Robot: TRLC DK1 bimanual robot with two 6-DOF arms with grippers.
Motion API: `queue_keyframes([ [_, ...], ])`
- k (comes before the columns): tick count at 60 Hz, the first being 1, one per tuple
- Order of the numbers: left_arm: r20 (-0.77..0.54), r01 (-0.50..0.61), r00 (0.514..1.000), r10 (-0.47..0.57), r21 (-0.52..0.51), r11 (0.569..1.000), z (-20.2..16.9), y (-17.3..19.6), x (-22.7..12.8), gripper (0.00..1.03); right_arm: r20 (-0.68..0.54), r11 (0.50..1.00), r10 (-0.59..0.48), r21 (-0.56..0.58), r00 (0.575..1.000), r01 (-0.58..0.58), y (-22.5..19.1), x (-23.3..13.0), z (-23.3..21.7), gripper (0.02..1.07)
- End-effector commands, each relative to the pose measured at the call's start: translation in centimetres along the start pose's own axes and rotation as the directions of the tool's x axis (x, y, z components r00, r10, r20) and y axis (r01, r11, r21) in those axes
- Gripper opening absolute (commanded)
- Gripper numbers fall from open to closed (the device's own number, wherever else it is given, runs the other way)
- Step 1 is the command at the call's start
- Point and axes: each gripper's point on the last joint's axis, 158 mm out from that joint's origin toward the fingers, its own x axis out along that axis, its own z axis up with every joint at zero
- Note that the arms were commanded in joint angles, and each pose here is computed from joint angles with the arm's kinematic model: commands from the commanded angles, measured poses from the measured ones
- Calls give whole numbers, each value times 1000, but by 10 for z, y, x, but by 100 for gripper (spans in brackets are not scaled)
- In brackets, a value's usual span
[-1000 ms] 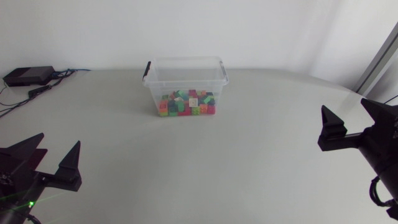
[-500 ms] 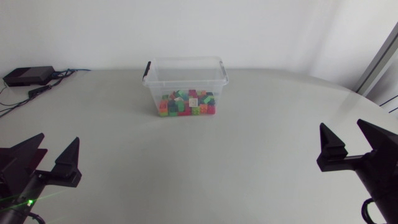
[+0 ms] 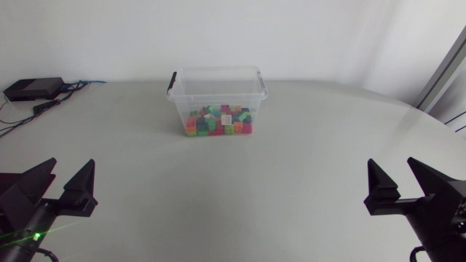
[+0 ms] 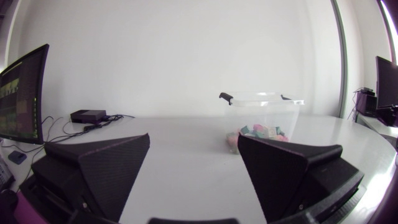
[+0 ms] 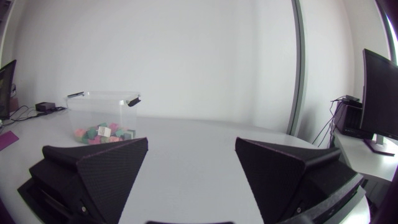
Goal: Place the duplo bricks in the container
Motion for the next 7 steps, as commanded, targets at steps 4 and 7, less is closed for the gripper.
queue_keyframes([
  [4,-13,-3,1000,2,-25,1000,-9,0,2,98,-16,1000,-1,26,1000,1,0,1,-9,103],
  [7,-13,-3,1000,2,-25,1000,-9,0,2,98,-16,1000,-1,26,1000,1,0,1,-9,103],
])
